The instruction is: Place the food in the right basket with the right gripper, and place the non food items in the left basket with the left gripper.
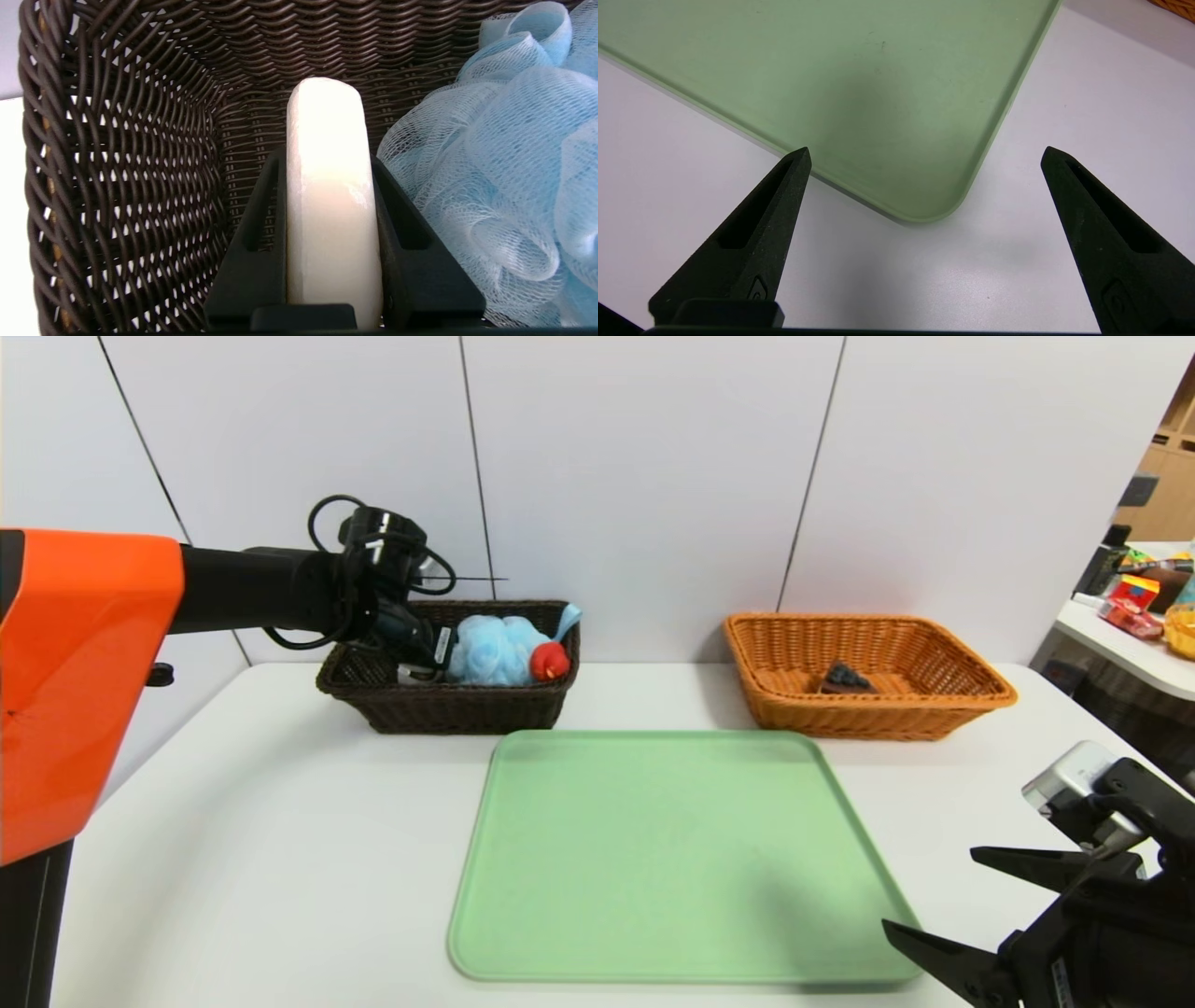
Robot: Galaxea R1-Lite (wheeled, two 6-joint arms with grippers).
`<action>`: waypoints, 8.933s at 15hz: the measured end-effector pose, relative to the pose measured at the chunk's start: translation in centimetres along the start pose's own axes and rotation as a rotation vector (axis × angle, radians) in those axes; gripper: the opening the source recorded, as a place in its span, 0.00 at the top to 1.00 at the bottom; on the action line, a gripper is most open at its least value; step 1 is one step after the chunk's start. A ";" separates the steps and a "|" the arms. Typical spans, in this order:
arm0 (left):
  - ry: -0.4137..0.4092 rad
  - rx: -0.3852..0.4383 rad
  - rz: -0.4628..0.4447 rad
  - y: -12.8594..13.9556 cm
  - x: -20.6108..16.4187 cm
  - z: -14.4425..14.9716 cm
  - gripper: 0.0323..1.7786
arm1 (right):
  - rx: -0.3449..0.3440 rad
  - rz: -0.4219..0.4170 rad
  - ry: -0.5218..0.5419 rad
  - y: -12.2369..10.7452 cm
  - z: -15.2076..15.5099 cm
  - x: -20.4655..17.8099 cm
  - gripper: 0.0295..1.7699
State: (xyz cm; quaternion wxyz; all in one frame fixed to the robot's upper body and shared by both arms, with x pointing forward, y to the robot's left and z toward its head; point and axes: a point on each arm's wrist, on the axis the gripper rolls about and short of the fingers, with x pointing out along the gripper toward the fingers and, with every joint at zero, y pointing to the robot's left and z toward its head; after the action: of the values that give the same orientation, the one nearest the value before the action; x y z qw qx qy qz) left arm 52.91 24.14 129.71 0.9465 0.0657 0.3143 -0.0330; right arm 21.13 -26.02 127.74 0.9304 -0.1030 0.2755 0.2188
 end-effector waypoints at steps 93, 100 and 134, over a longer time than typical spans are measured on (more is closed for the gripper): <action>-0.630 -0.278 0.052 3.7 -32.4 -33.2 0.05 | 0.284 -0.739 -0.447 -0.9 -13.5 -9.6 0.04; -0.629 -0.266 0.028 3.5 -31.7 -34.6 0.05 | 0.287 -0.753 -0.467 -0.5 -15.0 -9.1 0.04; -0.641 -0.133 0.089 3.1 -30.2 -37.5 0.05 | 0.173 -0.437 -0.518 0.7 -16.9 -8.3 0.04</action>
State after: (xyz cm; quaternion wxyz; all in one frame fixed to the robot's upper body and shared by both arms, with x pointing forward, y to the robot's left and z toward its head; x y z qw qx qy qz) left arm 6.89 33.33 118.34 0.9999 0.0038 -0.0013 0.0100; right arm 6.68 -33.63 118.32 0.9995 -0.0215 0.0193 0.0090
